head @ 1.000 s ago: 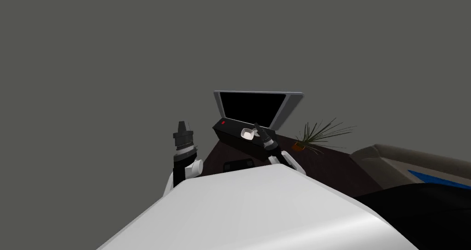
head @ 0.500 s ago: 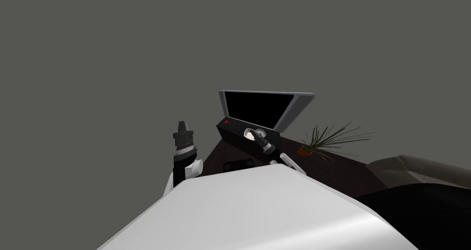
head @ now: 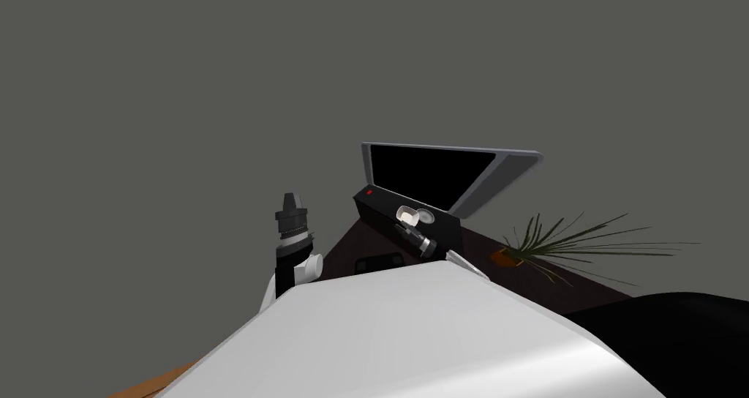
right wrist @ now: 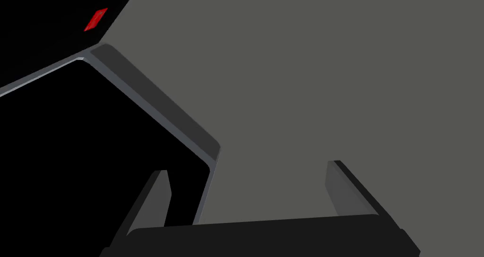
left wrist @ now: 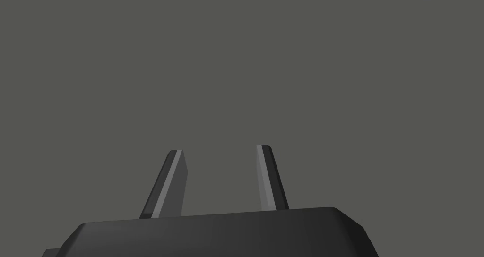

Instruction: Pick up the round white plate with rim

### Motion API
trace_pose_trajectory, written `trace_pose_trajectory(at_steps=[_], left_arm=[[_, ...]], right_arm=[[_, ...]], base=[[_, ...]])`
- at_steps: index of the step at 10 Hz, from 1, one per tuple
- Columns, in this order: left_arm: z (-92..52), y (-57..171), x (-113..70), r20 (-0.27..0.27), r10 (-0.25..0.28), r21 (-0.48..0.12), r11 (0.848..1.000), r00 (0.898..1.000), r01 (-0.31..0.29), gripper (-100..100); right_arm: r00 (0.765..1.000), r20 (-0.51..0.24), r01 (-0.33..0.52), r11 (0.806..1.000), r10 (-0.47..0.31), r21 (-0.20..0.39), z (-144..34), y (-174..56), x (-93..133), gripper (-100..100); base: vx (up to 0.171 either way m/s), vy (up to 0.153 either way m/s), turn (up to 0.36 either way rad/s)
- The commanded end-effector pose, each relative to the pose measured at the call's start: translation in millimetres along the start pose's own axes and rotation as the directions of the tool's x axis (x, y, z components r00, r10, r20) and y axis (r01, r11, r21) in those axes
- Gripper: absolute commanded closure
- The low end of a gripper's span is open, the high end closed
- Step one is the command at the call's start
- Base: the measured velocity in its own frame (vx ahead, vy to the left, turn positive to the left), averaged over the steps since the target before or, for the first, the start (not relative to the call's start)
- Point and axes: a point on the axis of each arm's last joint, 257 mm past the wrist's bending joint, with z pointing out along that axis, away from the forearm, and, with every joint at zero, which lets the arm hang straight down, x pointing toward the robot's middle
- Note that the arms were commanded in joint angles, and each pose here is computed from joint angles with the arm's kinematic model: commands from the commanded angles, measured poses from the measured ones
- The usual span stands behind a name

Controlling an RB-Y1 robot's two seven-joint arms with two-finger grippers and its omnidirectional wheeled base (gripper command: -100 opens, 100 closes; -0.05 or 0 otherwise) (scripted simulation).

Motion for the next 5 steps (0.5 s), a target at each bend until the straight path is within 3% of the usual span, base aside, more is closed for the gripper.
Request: trace_pose_trajectory(at_steps=[1, 2, 3, 5], left_arm=[[0.0, 0, 0.0, 0.0, 0.0, 0.0, 1.0, 1.0, 0.0, 0], [-0.1, 0, -0.1, 0.0, 0.0, 0.0, 1.0, 1.0, 0.0, 0], [0.0, 0, 0.0, 0.0, 0.0, 0.0, 1.0, 1.0, 0.0, 0], [0.0, 0, 0.0, 0.0, 0.0, 0.0, 1.0, 1.0, 0.0, 0]], right_arm=[[0.997, -0.065, 0.036, 0.999, -0.034, 0.022, -17.9, -10, 25, -100], [0.987, -0.144, 0.08, 0.996, -0.076, 0.024, -31.6, -17, 48, -100], [0.985, -0.154, 0.082, 0.996, -0.075, 0.039, -35.7, -24, 53, -100], [0.937, -0.314, 0.173, 0.984, -0.151, 0.043, -73.7, -46, 98, -100]], base=[[0.011, 0.02, 0.078], [0.015, 0.029, 0.196], [0.011, 0.017, 0.106], [0.021, 0.021, 0.3]])
